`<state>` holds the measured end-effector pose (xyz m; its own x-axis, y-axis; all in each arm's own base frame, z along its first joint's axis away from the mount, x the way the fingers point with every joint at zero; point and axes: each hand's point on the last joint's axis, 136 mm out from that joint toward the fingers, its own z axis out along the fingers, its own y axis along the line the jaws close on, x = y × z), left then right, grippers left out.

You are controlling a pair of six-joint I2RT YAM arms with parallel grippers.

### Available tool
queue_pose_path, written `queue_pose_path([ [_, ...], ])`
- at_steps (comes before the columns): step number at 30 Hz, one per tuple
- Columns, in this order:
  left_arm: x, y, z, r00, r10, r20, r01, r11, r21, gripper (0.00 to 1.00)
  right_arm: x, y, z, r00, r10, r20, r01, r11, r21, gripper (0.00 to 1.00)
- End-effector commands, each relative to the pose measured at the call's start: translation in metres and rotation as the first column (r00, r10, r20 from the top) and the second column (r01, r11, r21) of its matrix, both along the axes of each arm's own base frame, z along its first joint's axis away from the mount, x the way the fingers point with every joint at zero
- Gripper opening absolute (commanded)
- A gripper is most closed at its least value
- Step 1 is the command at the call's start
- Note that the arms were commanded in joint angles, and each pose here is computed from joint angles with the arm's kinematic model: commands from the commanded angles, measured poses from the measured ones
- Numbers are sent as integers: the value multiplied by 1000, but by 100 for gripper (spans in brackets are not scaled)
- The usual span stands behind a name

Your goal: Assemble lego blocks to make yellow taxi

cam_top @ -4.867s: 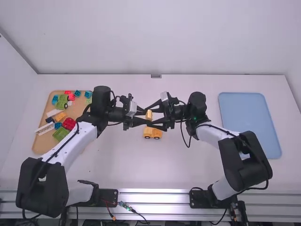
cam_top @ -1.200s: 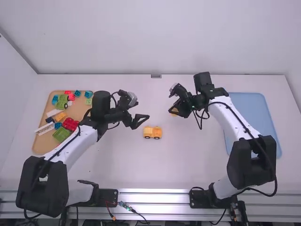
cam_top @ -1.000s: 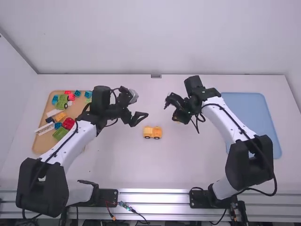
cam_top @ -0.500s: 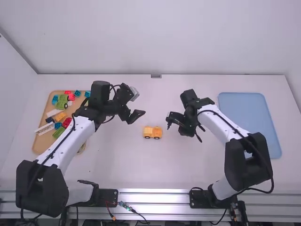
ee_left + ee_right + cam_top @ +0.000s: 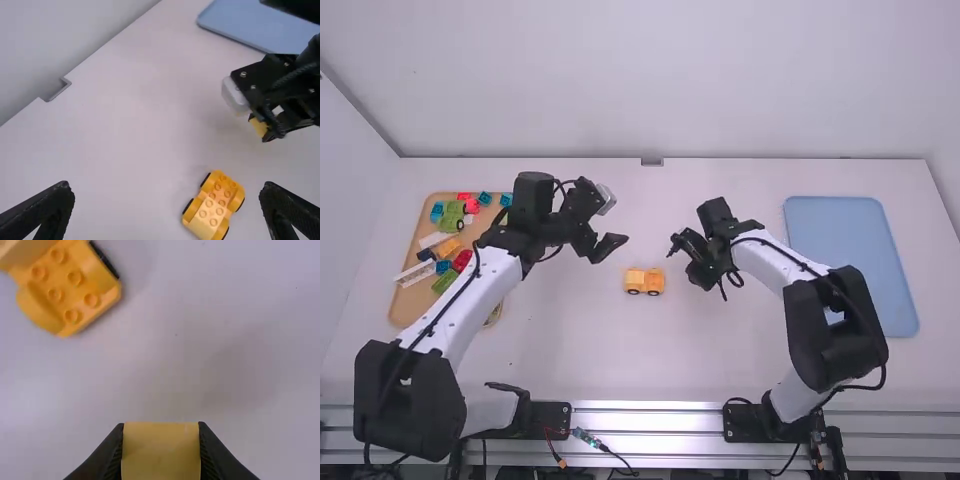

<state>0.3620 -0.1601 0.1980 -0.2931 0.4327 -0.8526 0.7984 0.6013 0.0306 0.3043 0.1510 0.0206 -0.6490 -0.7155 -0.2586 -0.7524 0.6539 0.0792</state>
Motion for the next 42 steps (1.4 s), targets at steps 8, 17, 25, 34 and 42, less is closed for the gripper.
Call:
queue_pose_path([
  [8,3,1,7,1000,1,12,-1,1000,-7,99,4,-5,-1,829,-536,-158,545,838,20,0],
  [17,3,1,7,1000,0,12,1,1000,-7,99,20,-28,-12,304,-909,-285,948,318,-2,0],
  [25,4,0,9,1000,8,6,-8,1000,-19,99,7,-50,-24,-250,-885,-392,965,-196,-172,0],
  [34,5,0,10,1000,10,10,-10,1000,-23,99,0,-52,-39,-506,-762,-404,862,-445,-242,0],
  [42,4,-1,10,1000,4,9,-4,1000,-27,99,-2,-49,-46,-517,-741,-428,856,-459,-239,32],
])
